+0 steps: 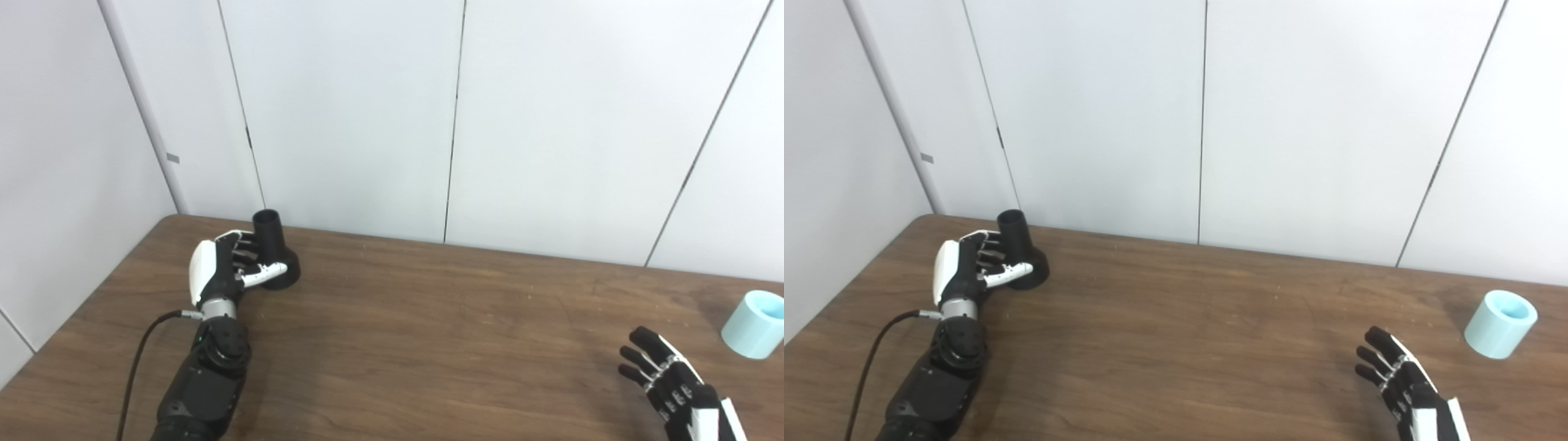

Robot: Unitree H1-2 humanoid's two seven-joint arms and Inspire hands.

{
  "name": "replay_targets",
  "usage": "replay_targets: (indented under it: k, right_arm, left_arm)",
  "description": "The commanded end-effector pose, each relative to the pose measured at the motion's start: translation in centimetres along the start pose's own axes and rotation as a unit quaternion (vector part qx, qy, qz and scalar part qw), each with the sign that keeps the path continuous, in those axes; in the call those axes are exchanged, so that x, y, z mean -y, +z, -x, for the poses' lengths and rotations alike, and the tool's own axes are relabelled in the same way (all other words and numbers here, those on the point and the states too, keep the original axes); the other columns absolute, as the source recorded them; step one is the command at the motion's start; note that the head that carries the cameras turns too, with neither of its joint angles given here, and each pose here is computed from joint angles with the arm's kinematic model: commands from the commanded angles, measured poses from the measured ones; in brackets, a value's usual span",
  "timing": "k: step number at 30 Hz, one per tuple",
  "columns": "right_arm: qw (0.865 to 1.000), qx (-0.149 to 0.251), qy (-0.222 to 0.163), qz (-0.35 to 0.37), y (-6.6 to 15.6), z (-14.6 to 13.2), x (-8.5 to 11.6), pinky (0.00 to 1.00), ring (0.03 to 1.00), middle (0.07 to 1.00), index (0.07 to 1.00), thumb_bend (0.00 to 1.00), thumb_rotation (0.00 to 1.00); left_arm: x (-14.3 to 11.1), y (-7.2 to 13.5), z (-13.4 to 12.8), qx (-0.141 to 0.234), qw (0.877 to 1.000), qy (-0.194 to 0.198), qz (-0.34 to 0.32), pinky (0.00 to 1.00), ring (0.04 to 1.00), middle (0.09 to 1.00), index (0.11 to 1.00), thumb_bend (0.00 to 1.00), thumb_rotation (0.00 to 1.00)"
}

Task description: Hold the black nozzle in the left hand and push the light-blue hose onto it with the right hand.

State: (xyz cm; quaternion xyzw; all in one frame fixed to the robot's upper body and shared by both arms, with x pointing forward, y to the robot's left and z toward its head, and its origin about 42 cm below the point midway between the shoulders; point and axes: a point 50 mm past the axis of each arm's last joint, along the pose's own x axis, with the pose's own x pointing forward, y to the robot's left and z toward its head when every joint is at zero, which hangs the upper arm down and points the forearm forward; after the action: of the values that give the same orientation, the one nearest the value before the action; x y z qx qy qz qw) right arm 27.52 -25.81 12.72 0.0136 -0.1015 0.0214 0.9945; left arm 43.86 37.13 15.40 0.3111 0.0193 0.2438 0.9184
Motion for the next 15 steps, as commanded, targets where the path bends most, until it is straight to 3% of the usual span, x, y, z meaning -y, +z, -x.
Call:
replay_targets:
  k: [1, 8, 15]
  right_arm:
    - [1.0, -0.007, -0.007, -0.009, -0.33, 0.59, -0.22, 0.79, 0.837, 0.872, 0.841, 0.56, 1.0]
    - [1.0, -0.008, -0.008, -0.01, -0.21, 0.53, -0.3, 0.78, 0.835, 0.872, 0.841, 0.56, 1.0]
    - [1.0, -0.007, -0.009, -0.01, -0.04, 0.51, -0.28, 0.78, 0.834, 0.872, 0.841, 0.56, 1.0]
  left_arm:
    - [-0.36, 1.06, -0.69, 0.014, 1.0, -0.001, -0.001, 0.4, 0.501, 0.578, 0.483, 0.52, 0.08]
    - [-0.12, 1.4, -0.41, 0.017, 1.0, -0.023, -0.006, 0.45, 0.544, 0.596, 0.483, 0.51, 0.07]
    - [0.16, 1.3, -0.21, 0.026, 0.999, -0.04, -0.023, 0.4, 0.511, 0.602, 0.483, 0.51, 0.07]
